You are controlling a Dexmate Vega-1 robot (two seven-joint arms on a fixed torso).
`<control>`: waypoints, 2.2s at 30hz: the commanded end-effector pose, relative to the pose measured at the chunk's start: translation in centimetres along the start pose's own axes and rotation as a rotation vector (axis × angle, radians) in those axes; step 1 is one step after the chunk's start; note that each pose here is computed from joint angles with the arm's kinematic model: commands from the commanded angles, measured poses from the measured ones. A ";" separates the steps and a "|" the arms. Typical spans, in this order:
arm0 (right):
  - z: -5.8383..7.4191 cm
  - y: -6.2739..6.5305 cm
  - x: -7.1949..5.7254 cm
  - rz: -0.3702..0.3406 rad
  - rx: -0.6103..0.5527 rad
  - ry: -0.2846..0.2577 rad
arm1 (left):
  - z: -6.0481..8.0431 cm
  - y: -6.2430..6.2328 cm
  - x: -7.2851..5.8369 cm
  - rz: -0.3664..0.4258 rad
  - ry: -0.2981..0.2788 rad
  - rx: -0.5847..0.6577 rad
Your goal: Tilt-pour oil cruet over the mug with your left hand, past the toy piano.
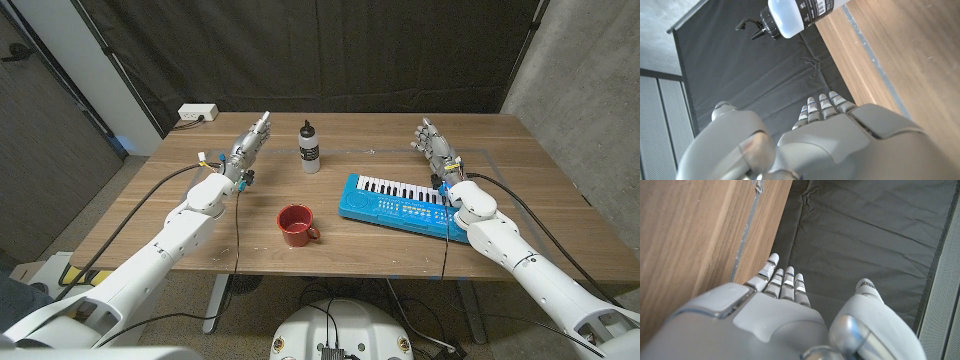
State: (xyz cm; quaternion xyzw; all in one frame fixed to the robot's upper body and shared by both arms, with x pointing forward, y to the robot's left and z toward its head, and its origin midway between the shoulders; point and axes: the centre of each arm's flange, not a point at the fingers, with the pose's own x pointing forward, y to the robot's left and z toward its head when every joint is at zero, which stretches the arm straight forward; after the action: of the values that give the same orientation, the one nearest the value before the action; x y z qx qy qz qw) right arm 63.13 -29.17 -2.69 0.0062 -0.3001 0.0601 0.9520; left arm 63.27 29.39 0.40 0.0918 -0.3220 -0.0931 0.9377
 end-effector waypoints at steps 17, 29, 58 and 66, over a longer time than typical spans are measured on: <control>2.7 0.3 -0.9 -0.097 -0.044 -0.039 | 0.9 0.9 0.9 -0.059 -0.005 0.363; 3.0 0.7 -0.8 -0.098 -0.036 -0.051 | 1.1 -0.1 1.4 -0.084 -0.017 0.513; 2.0 0.5 -1.6 -0.099 -0.025 -0.022 | -1.2 -4.0 4.0 -0.151 0.029 0.620; 2.0 0.6 -1.9 -0.102 -0.023 -0.034 | -1.0 -5.3 4.8 -0.186 0.010 0.654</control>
State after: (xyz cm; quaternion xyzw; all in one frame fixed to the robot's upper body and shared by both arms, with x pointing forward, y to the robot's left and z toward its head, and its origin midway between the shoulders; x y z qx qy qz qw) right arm 60.49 -28.83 -1.66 0.0062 -0.3136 0.0097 0.9495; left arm 66.34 25.02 1.06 0.3980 -0.3165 -0.0560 0.8592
